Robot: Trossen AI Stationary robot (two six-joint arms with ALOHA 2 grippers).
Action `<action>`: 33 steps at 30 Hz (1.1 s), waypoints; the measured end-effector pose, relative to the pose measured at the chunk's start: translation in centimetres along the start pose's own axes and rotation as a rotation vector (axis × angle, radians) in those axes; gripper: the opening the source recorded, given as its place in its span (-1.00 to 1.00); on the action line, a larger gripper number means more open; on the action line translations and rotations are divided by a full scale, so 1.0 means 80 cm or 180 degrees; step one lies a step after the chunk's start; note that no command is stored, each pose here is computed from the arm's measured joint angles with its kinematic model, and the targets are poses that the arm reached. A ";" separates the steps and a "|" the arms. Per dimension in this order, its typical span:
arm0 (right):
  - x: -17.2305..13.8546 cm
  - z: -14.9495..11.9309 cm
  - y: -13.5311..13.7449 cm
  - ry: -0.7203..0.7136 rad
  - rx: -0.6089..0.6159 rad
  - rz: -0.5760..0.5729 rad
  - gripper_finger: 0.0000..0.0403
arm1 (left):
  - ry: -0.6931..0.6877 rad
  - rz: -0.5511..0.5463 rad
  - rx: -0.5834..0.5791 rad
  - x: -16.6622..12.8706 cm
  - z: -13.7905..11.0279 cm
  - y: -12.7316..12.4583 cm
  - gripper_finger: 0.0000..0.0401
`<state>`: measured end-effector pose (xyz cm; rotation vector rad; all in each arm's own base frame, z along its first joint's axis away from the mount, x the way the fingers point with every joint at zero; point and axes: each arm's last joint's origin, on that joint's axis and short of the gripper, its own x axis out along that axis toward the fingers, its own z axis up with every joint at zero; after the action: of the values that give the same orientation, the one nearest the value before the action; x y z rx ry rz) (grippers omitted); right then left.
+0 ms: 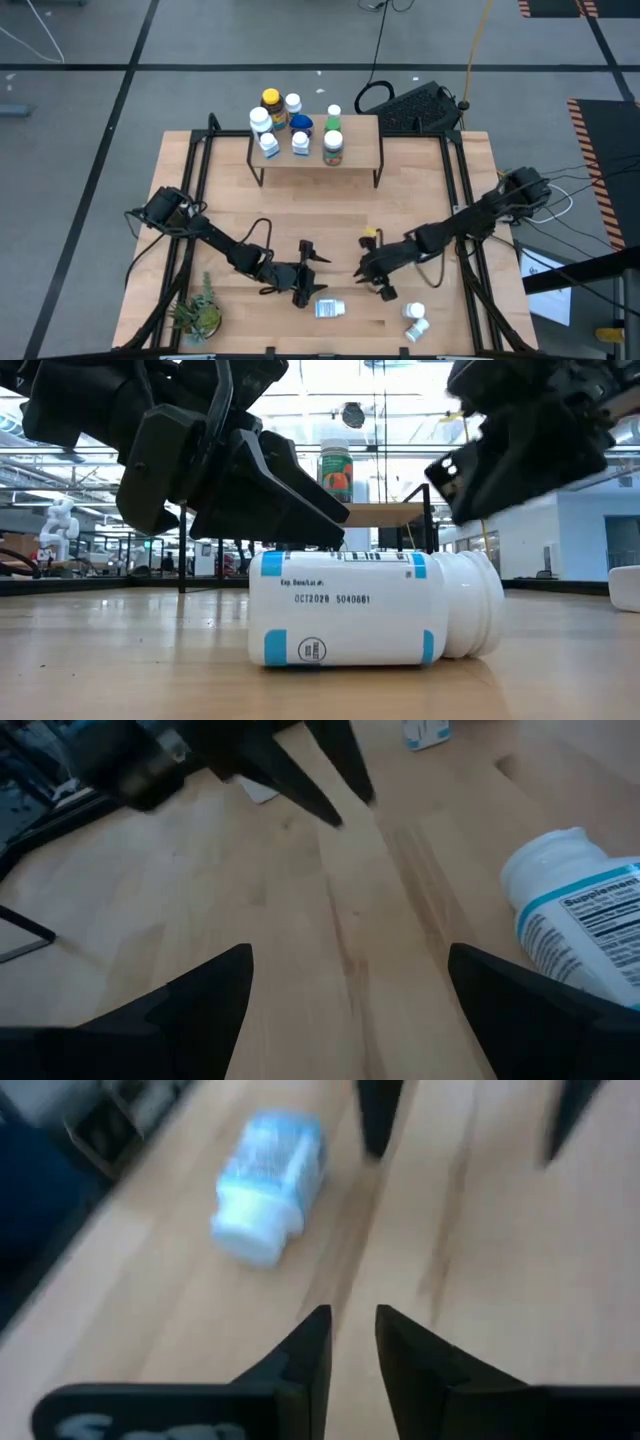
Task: Pick and place medicine bottles onto shelf by color
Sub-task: Put the white blue medicine bottle on the shelf
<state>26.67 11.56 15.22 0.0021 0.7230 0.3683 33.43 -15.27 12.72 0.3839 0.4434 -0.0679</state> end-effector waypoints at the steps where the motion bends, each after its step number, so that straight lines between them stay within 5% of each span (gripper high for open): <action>1: -0.005 -0.002 0.001 -0.0140 -0.0014 0.0004 -0.62 | 0.0001 0.0000 0.0001 0.000 0.000 0.000 0.69; 10: -0.008 -0.015 0.030 -0.0966 0.0342 0.0129 -0.08 | -0.0027 0.0028 -0.0047 0.001 0.001 0.004 0.69; 19: 0.053 0.003 0.070 -0.0908 -0.0142 -0.0219 0.50 | -0.0032 0.0167 -0.0217 0.012 -0.002 0.029 0.69; 28: 0.130 -0.022 0.077 -0.0485 -0.0160 -0.0156 0.57 | 0.0075 0.0214 -0.0424 0.014 -0.007 0.037 0.69; 33: 0.140 -0.029 0.077 -0.0471 -0.0222 -0.0195 0.47 | 0.0162 0.0197 -0.0681 0.013 -0.011 0.033 0.69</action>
<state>30.87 20.77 7.04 -0.0580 0.5625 0.3311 34.43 -12.48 12.45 0.1890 0.4836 0.0495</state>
